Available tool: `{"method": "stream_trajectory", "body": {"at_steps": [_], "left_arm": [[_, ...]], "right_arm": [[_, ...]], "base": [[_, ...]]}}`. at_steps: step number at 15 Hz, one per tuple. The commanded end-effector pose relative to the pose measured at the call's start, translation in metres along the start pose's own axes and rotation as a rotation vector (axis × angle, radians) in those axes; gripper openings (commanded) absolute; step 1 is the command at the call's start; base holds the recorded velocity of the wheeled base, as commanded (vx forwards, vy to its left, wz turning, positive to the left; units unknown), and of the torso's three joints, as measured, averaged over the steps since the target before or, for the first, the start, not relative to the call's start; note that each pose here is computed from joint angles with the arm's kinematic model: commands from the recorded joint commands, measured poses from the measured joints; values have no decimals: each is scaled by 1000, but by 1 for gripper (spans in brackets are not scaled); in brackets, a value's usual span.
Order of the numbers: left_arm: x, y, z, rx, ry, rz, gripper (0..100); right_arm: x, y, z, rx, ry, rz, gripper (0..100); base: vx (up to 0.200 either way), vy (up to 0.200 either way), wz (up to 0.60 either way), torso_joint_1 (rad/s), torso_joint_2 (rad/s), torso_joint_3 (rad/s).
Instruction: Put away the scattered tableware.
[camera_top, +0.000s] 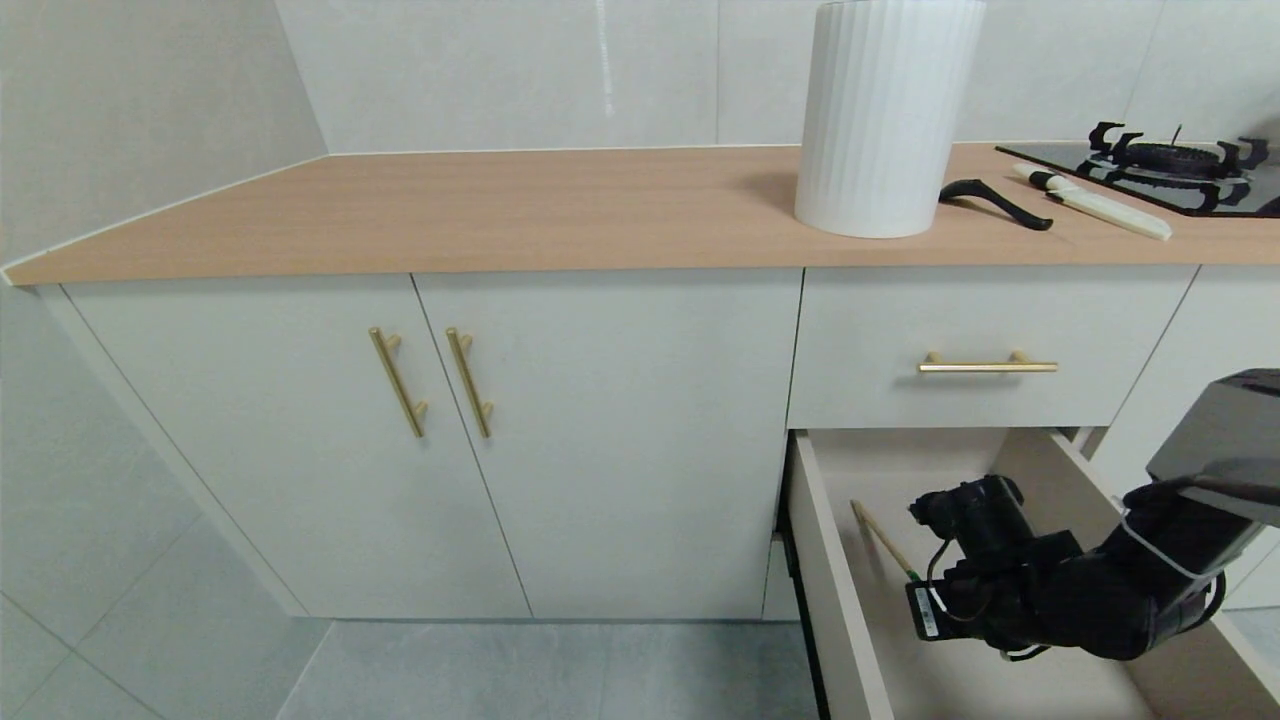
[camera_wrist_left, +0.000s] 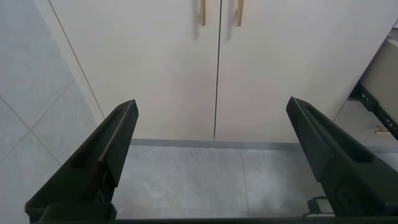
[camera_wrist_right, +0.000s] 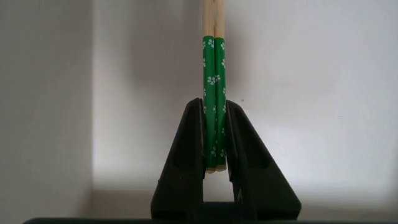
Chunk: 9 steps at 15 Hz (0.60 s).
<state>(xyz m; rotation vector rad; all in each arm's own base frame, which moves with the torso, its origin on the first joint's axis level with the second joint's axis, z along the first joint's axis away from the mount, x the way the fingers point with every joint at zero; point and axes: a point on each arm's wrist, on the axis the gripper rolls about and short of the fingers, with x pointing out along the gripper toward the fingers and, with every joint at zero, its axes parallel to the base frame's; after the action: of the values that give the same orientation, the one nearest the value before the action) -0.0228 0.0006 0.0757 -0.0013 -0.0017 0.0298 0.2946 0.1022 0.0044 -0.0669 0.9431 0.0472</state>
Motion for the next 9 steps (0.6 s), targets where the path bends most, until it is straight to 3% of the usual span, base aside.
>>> {"method": "stream_trajectory", "body": {"at_steps": [1, 9], "left_arm": [[0, 0, 0, 0, 0, -1, 100], [0, 0, 0, 0, 2, 1, 100]], "right_arm": [[21, 1, -15, -12, 50, -10, 0], [41, 5, -20, -4, 14, -4, 0]], "base": [[0, 0, 0, 0, 0, 0], [0, 0, 0, 0, 0, 0]]}}
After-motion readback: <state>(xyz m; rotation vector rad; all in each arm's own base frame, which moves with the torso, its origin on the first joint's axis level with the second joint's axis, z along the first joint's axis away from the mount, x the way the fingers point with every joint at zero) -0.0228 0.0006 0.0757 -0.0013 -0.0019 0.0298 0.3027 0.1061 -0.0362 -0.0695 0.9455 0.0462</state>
